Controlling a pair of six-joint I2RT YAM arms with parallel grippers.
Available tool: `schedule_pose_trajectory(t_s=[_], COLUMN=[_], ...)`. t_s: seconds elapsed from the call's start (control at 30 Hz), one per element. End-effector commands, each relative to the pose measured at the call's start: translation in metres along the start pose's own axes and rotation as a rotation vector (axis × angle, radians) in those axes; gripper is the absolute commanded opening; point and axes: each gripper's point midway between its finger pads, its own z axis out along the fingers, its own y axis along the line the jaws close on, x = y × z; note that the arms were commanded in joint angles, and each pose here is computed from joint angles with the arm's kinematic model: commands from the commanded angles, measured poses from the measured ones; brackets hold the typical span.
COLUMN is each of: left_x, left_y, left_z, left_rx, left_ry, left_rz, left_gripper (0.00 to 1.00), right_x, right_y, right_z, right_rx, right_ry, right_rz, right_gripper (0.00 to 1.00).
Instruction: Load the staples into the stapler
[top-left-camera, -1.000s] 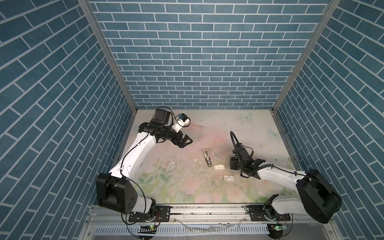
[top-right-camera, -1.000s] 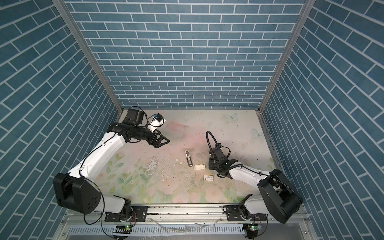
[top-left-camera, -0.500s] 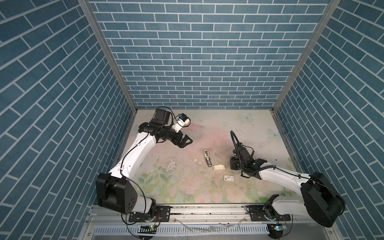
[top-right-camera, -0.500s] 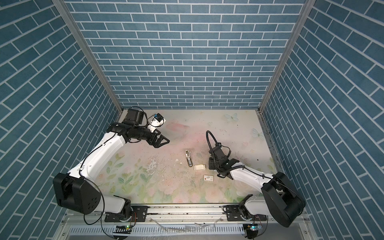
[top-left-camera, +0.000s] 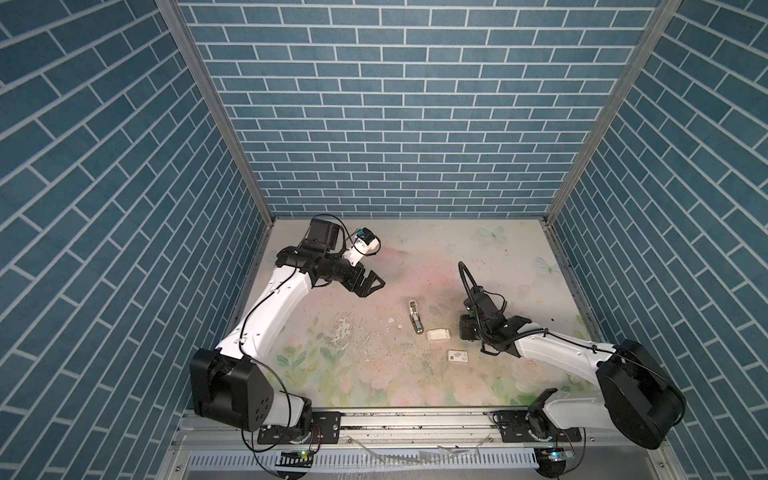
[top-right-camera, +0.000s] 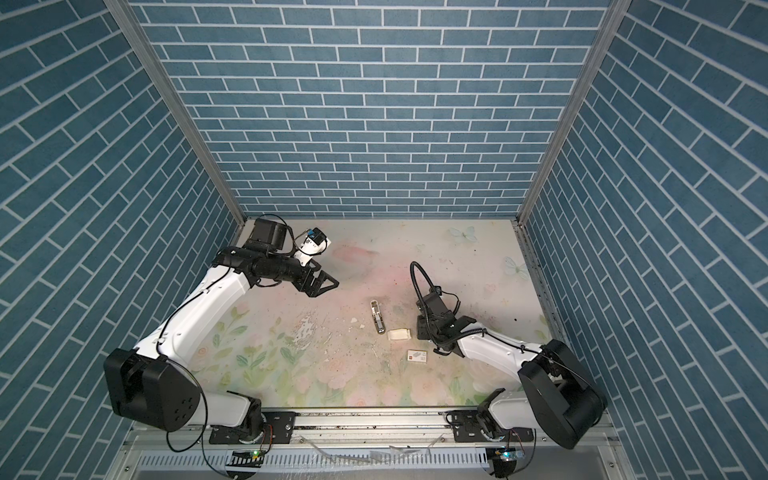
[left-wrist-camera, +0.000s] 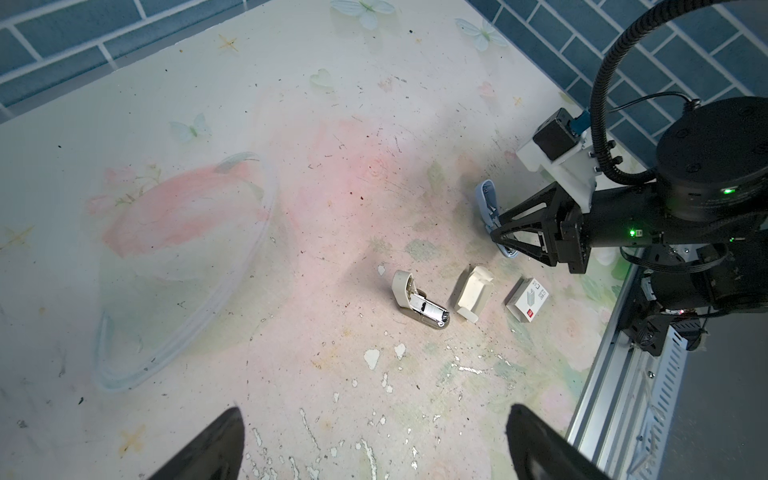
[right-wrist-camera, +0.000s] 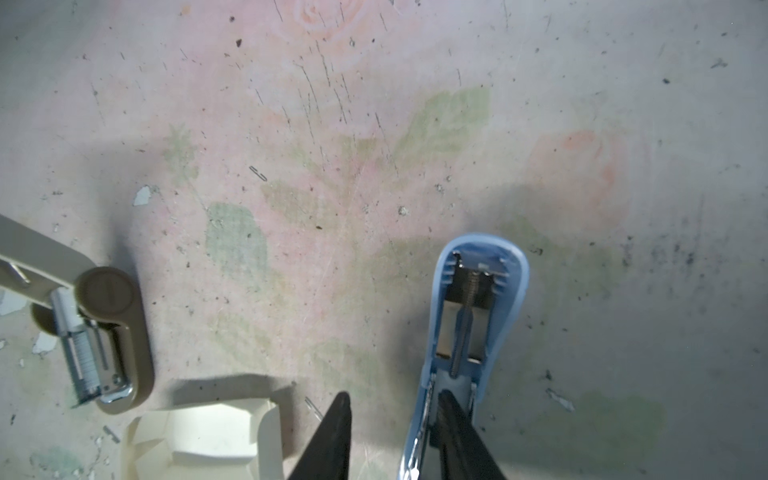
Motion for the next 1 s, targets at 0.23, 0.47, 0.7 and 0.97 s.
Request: schedule_pose_trajectory(t_s=[0.23, 0.47, 0.7, 0.97], left_x=[0.002, 0.004, 0.005, 0.007], left_y=[-0.003, -0.001, -0.001, 0.0], left_z=[-0.004, -0.001, 0.0, 0.002], left_rx=[0.002, 0.003, 0.003, 0.003], left_ry=[-0.009, -0.007, -0.004, -0.001], left_rz=[0.004, 0.003, 0.005, 0.004], left_gripper=[1.0, 1.0, 1.0, 1.0], right_x=[-0.01, -0.009, -0.007, -0.003], right_y=[0.004, 0.003, 0.003, 0.002], right_z=[-0.007, -0.008, -0.003, 0.004], right_rx=[-0.008, -0.012, -0.005, 0.007], right_ry=[-0.043, -0.051, -0.04, -0.032], right_rz=[0.009, 0.011, 0.011, 0.006], right_gripper=[0.41, 0.44, 0.44, 0.44])
